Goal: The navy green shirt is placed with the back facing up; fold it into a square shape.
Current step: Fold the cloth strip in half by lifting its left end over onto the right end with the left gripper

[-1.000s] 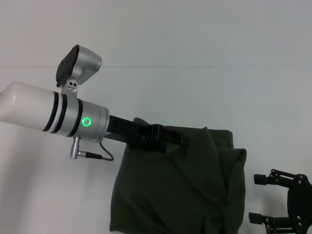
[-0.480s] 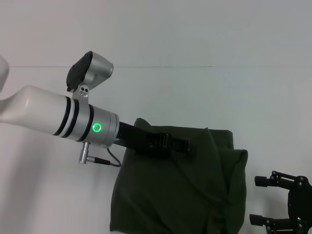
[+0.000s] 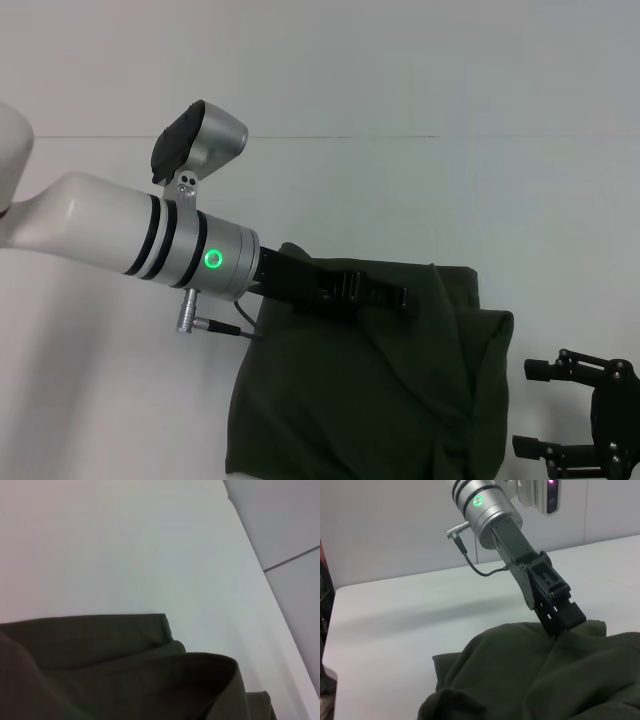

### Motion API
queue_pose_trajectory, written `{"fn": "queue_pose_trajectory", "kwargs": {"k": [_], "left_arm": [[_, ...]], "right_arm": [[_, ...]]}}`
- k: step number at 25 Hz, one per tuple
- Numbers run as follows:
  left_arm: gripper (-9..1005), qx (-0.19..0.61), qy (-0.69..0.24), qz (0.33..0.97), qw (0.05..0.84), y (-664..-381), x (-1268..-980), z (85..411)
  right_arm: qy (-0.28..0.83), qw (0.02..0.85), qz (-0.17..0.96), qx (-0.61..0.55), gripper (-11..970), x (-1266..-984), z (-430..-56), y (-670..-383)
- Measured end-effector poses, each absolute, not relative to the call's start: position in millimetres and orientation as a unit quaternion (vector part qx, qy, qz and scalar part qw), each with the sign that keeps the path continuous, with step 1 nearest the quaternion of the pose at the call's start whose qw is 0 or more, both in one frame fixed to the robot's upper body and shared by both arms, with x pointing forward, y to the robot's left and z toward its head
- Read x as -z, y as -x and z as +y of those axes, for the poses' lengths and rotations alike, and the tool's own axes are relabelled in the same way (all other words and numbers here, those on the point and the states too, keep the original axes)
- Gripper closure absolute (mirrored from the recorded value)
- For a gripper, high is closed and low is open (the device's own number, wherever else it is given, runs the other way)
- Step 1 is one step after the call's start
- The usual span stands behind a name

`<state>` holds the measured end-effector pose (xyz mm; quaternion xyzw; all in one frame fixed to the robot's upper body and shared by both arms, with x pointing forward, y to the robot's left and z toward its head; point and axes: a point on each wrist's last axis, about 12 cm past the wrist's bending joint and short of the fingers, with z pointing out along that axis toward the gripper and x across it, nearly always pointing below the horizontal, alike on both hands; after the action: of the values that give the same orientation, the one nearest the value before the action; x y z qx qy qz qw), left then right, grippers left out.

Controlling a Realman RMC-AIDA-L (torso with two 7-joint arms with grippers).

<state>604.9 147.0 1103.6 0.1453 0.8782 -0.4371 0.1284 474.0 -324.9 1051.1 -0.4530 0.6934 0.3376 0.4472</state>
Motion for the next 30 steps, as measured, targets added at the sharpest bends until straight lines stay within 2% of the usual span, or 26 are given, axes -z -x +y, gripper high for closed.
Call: {"fn": "queue_pose_trajectory", "kwargs": {"k": [18, 30], "left_arm": [[200, 0.453, -0.136, 0.869, 0.147, -607.0, -1106.8, 146.1], [273, 0.461, -0.140, 0.867, 0.128, -601.6, -1105.1, 144.9]], "right_arm": [[0.450, 0.447, 0.696, -0.337, 39, -1051.0, -326.0, -474.1], [0.445, 0.450, 0.698, -0.334, 38, -1051.2, -326.6, -475.0]]}}
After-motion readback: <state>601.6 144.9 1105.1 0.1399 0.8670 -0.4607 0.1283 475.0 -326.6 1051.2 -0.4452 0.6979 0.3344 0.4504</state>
